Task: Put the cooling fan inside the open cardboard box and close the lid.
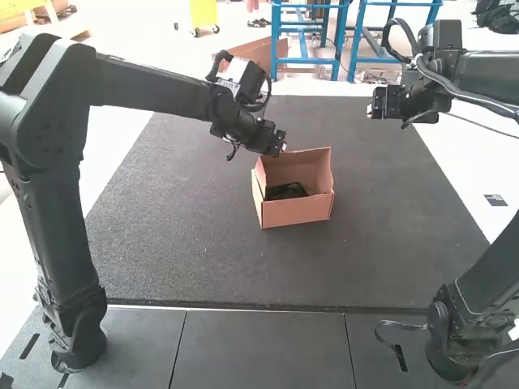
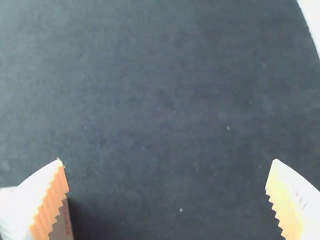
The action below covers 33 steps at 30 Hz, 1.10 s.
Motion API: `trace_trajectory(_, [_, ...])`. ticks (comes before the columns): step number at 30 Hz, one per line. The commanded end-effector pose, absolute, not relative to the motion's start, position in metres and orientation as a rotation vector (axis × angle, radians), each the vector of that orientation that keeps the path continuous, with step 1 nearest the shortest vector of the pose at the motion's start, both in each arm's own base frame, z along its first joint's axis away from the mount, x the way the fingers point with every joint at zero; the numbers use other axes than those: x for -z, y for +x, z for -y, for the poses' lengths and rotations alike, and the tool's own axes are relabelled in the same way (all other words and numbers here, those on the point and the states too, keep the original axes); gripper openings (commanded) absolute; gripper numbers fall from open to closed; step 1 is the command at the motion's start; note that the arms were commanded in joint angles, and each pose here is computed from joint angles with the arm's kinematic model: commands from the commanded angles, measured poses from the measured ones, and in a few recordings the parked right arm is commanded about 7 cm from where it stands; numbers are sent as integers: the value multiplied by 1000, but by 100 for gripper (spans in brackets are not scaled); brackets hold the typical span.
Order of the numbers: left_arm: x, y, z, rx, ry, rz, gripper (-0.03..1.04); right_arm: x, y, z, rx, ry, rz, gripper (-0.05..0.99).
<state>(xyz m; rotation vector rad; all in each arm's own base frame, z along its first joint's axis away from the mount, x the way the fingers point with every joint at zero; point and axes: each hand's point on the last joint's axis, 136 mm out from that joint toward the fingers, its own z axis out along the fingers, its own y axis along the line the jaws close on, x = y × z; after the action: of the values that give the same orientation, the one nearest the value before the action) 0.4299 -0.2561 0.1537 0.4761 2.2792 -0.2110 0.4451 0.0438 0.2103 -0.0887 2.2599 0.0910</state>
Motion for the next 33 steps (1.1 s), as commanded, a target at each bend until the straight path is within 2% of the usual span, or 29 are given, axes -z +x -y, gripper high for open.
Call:
trace_trajectory(1, [-154, 422, 269, 260, 484, -2291, 97, -226, 447, -35, -104, -46, -2220, 91])
trace_trajectory(6, [-123, 404, 271, 239, 533, -2356, 97, -224, 447, -29, -126, -29, -2223, 91])
trace_trajectory(11, [-63, 395, 262, 195, 569, -2456, 97, -205, 439, -31, -145, -42, -2267, 91])
trace_trajectory(15, [-37, 402, 250, 159, 543, -2500, 97, -198, 435, -35, -166, -55, -2283, 91])
trace_trajectory(18, [-36, 412, 246, 159, 511, -2491, 97, -194, 433, -35, -177, -57, -2293, 91])
trace_trajectory(20, [-56, 424, 246, 174, 479, -2452, 97, -195, 434, -33, -172, -58, -2290, 91])
trace_trajectory(24, [-149, 453, 240, 242, 370, -2284, 97, -198, 435, -29, -191, -47, -2281, 91])
trace_trajectory(27, [-203, 460, 237, 340, 346, -2179, 97, -204, 437, -24, -196, -19, -2261, 91])
trace_trajectory(30, [-229, 453, 240, 439, 379, -2136, 97, -211, 436, -29, -257, -15, -2246, 91])
trace_trajectory(33, [-235, 446, 238, 451, 376, -2138, 97, -218, 435, -31, -341, 97, -2233, 91])
